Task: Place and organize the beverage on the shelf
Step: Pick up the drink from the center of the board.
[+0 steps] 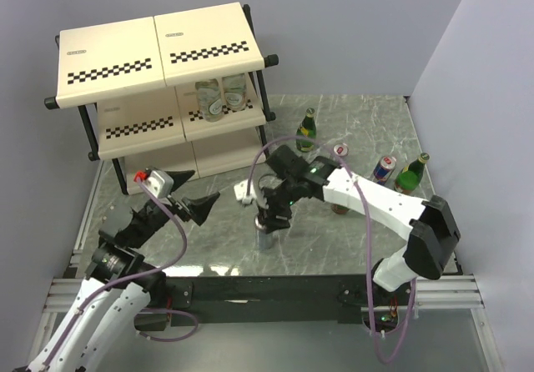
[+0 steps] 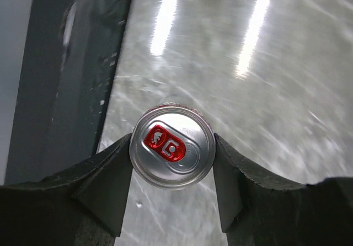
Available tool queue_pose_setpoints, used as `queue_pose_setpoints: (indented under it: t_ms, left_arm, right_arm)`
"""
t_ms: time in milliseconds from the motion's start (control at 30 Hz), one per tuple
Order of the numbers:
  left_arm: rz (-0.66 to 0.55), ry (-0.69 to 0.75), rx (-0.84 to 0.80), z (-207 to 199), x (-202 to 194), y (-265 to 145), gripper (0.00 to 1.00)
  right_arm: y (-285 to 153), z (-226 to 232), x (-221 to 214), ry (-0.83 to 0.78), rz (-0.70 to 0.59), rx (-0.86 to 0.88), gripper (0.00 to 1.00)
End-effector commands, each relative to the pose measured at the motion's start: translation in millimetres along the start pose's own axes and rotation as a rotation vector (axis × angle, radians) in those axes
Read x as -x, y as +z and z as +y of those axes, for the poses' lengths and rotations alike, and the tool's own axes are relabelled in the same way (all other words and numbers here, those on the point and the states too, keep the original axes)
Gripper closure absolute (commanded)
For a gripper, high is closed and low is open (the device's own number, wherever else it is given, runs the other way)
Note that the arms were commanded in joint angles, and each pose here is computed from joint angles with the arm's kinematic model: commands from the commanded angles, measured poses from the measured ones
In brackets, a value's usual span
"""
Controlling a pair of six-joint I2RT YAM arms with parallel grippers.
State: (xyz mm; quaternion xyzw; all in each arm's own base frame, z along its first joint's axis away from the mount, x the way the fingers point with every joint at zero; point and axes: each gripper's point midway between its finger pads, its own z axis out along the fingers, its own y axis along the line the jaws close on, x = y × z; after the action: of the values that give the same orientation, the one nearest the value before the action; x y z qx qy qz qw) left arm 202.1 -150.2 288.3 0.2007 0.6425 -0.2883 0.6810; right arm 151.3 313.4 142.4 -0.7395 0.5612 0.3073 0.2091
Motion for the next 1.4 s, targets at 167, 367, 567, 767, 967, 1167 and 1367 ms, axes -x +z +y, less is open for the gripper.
queue_pose_setpoints:
  t_ms: [167,367,567,767,967,1167,1367]
  left_arm:
    - [-0.068,-0.056,-0.269,-39.9,4.3,23.2,0.06]
    - [-0.063,-0.069,-0.334,-58.2,-1.8,53.5,0.08]
    - [-0.023,-0.001,-0.323,-63.9,-32.5,85.2,0.07]
    - [-0.031,0.059,-0.281,-53.7,-58.7,101.0,0.06]
    - [-0.050,0.074,-0.221,-42.6,-62.1,109.1,0.06]
    - [-0.026,0.102,-0.233,-42.7,-74.1,110.4,0.06]
    - [0.023,0.146,-0.266,-44.6,-94.8,118.0,0.06]
  right_arm:
    - [-101.1,-54.7,45.5,0.183,-0.269,-0.317,1.00]
    - [-123.8,-67.8,47.7,0.254,-0.320,-0.421,1.00]
    - [-137.1,-81.2,45.1,0.296,-0.330,-0.471,1.00]
    - [-137.7,-95.1,40.4,0.344,-0.334,-0.518,1.00]
    - [-140.6,-123.0,36.9,0.441,-0.361,-0.620,1.00]
    - [-130.8,-132.7,38.1,0.482,-0.354,-0.586,1.00]
    - [-132.2,-145.6,40.0,0.550,-0.366,-0.620,1.00]
